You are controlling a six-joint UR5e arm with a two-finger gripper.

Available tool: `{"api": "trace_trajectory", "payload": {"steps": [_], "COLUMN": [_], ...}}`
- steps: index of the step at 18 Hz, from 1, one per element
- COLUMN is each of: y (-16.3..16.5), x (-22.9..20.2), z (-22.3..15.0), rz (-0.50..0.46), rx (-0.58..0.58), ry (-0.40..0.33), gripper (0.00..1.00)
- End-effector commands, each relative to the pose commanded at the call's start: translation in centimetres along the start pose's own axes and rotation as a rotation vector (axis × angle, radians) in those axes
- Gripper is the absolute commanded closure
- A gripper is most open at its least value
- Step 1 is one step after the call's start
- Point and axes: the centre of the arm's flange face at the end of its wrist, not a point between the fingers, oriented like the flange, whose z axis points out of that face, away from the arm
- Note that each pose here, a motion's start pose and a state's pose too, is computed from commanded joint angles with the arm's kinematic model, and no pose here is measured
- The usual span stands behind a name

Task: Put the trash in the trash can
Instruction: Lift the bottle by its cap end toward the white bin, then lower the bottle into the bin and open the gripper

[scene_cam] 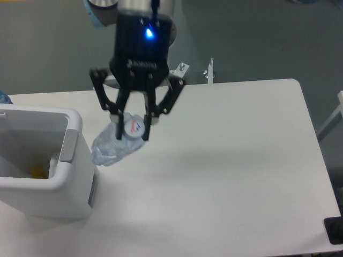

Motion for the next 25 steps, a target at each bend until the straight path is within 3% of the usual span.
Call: {"api": "trace_trajectory", "payload": {"steps": [4, 12, 18, 25], "y": [1.1, 5.0, 6.9, 10.3], "x": [4.9, 10.4, 10.6, 12.4], "z": [0.2, 3.5, 9.6, 12.3], "rz": [0.032, 0.090, 0.104, 0.157], "rx": [-0.016, -0.104, -0.159, -0.228], "ry": [0.061, 0.139, 0.115, 0.099], "gripper": [0.90, 0.90, 0.89, 0.83]}}
